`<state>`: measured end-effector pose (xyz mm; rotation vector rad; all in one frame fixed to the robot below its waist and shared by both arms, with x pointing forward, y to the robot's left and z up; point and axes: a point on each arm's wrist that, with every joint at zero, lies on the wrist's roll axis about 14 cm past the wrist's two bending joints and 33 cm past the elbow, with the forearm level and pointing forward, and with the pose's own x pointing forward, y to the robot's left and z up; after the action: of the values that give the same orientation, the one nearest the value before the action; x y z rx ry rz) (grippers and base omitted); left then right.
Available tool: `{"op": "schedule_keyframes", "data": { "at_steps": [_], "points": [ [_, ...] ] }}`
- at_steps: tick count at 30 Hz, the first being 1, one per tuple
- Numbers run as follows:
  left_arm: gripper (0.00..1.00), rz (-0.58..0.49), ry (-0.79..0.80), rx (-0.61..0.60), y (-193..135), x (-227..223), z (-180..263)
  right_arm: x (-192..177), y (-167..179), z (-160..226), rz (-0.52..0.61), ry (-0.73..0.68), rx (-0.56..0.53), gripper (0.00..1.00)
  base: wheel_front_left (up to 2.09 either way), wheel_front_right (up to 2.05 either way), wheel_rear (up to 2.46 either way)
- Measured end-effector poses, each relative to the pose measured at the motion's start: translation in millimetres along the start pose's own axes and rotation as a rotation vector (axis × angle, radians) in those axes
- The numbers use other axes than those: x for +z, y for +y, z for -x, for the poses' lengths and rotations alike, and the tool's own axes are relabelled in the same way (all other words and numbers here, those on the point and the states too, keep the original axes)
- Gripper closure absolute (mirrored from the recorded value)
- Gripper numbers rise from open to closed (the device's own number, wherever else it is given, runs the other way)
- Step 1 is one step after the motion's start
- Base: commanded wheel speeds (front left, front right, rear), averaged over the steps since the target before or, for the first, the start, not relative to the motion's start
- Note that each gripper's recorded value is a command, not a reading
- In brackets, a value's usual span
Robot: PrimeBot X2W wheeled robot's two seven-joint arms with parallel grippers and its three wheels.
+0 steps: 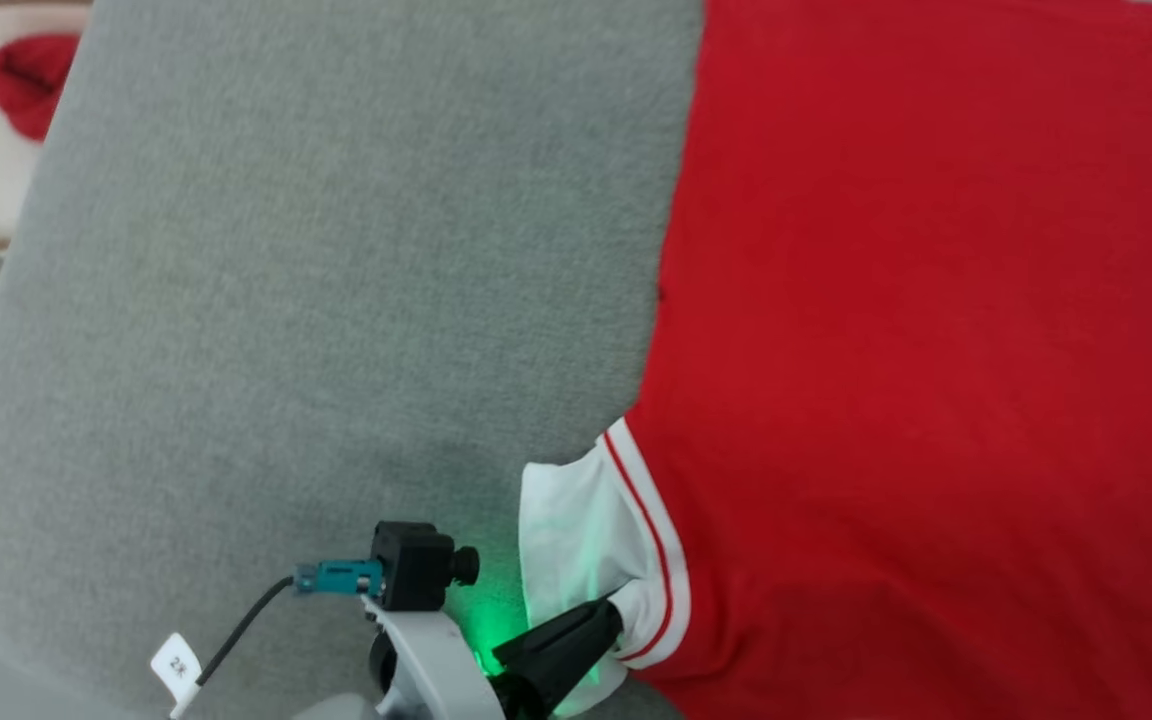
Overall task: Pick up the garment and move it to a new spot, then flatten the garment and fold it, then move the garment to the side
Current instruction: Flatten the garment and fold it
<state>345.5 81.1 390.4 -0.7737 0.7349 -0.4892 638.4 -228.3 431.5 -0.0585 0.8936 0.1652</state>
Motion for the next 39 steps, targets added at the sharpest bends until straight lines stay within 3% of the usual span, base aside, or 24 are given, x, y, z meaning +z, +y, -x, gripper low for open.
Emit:
{"op": "schedule_keyframes", "data": {
  "at_steps": [5,11,12,13,15,26,34,39],
  "points": [
    [1.00,0.019,-0.005,0.014,8,0,-3,-25,5,-34,-0.027,0.113,-0.002,0.00,0.00,0.00,0.00],
    [1.00,0.032,-0.003,0.020,15,1,-7,-29,10,-54,-0.044,0.153,0.011,0.00,0.00,0.00,0.00],
    [1.00,0.033,-0.002,0.020,15,1,-8,-28,10,-55,-0.044,0.153,0.012,0.23,0.00,0.00,0.00],
    [1.00,0.033,-0.001,0.020,15,1,-8,-28,10,-55,-0.043,0.151,0.013,0.62,0.00,0.00,0.00],
    [1.00,0.029,-0.002,0.017,15,1,-9,-26,10,-54,-0.039,0.132,0.011,1.00,0.00,0.00,0.00],
    [1.00,0.010,-0.067,0.008,7,11,-4,-34,19,-25,-0.003,0.050,0.066,1.00,0.00,0.00,0.00],
    [1.00,-0.023,-0.113,0.010,1,19,14,-79,-2,38,0.083,0.075,0.088,1.00,0.00,0.00,0.00],
    [1.00,-0.039,-0.131,-0.001,-8,22,20,-128,-12,79,0.082,0.137,0.113,1.00,0.00,0.00,0.00]
  ]
}}
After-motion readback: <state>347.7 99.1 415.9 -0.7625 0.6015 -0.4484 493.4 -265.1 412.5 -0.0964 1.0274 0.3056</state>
